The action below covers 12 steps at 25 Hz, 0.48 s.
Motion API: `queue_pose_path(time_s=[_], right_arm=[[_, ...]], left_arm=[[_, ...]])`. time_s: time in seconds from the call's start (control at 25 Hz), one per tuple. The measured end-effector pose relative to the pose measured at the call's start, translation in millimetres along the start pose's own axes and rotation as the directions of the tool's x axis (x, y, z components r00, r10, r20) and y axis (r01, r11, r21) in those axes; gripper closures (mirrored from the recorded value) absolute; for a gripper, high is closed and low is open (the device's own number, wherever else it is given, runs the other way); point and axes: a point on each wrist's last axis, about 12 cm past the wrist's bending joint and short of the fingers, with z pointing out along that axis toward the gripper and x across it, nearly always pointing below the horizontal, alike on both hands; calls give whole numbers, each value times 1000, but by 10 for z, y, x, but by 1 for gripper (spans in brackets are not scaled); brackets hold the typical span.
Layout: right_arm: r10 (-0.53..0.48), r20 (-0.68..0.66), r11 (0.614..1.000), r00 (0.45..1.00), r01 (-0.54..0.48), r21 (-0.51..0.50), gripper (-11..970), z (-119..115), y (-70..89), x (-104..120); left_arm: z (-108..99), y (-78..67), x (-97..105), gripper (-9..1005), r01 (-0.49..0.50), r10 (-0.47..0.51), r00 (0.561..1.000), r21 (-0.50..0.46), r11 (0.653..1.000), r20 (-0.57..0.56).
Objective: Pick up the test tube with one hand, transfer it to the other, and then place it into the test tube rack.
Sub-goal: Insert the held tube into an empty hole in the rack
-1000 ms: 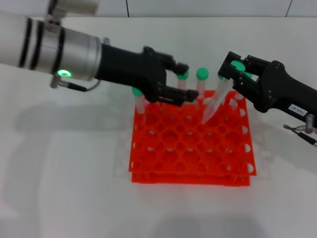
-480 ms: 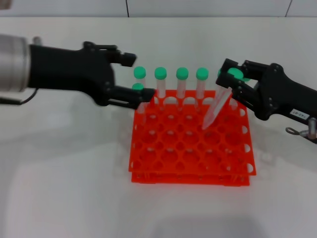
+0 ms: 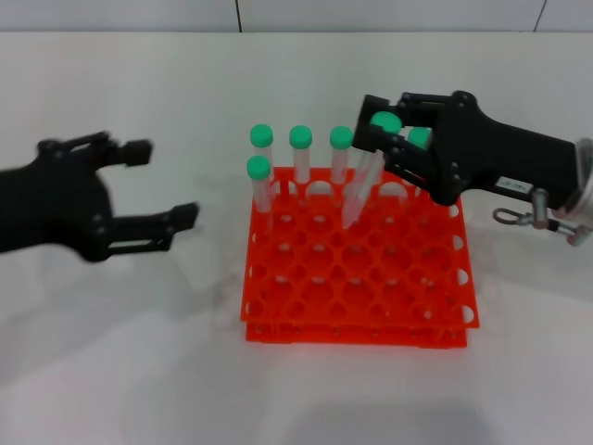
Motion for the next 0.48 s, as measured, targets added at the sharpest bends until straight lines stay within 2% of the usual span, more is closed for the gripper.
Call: queue_pose_path(time_s=[0.16, 0.4, 0.48], right_arm=[[-3, -29, 1000, 1000, 2, -30, 668, 131, -59, -42], [-10, -89, 997, 996, 3, -82, 663, 319, -135, -115], [-7, -97, 996, 995, -2, -89, 661, 355, -147, -128]], left_arm=[[-134, -62, 275, 117, 24, -22, 999, -38, 999, 50], [-364, -133, 804, 117, 64, -41, 976, -103, 993, 214], [-385, -142, 873, 117, 70, -43, 972, -112, 991, 230]])
